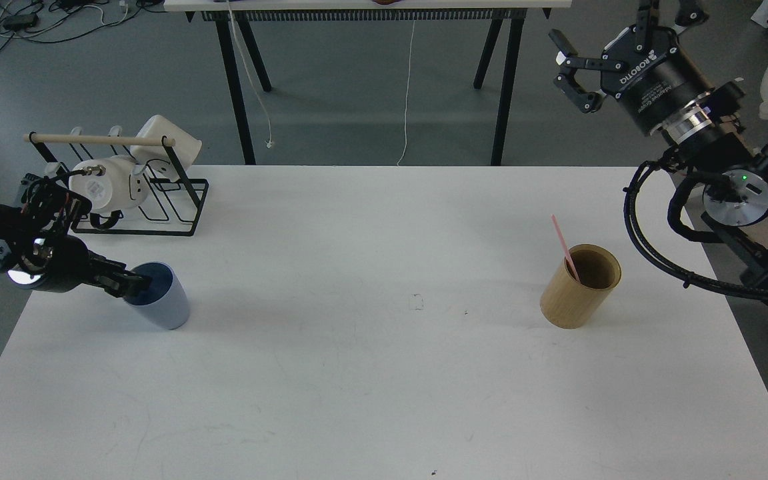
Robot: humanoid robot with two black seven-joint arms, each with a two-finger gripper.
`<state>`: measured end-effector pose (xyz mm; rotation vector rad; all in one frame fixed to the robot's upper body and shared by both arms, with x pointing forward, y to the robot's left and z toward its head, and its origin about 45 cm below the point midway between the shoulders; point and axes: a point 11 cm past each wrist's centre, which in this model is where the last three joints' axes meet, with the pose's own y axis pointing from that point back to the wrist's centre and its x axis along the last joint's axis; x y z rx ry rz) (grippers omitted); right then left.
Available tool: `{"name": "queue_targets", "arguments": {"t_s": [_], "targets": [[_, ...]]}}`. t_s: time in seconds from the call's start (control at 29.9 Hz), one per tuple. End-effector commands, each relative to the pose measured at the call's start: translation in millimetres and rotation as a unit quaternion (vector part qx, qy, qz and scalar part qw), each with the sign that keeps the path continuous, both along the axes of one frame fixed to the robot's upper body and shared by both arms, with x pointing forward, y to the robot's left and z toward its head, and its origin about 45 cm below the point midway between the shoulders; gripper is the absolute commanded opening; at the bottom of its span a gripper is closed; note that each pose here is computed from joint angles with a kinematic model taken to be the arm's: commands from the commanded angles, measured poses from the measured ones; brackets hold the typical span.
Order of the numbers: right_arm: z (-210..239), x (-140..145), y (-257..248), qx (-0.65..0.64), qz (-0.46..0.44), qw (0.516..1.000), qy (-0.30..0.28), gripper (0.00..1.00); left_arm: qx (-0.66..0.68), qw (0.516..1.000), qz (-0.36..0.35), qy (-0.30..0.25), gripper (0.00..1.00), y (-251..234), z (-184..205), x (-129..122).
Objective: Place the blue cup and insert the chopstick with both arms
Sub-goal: 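Lower the left gripper onto the blue cup rim and grasp it, then carry the blue cup with the left gripper to the table center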
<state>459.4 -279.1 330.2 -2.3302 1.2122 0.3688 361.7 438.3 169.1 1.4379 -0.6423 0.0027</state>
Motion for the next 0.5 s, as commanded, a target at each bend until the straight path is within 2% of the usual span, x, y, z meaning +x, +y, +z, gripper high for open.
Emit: {"name": "queue_targets", "arguments": {"t_s": [0.0,0.33,0.47], "targets": [[0.1,-0.1,-0.9,0.000,-0.001,1.000,0.000,0.99,0.001,1.000,0.000,0.000,0.29,1.5,-0.4,-1.1],[-0.6,0.4,-1.6,0.000,-0.002,1.000,0.001,0.99,0.001,1.000,-0.007,0.000,0.20,-1.5,-0.2,-1.1],[-0.4,0.2,-1.1,0.000,-0.002,1.000,0.000,0.99,0.006,1.000,-0.016,-0.003,0.02,-2.4,0.1,-0.6]]}}
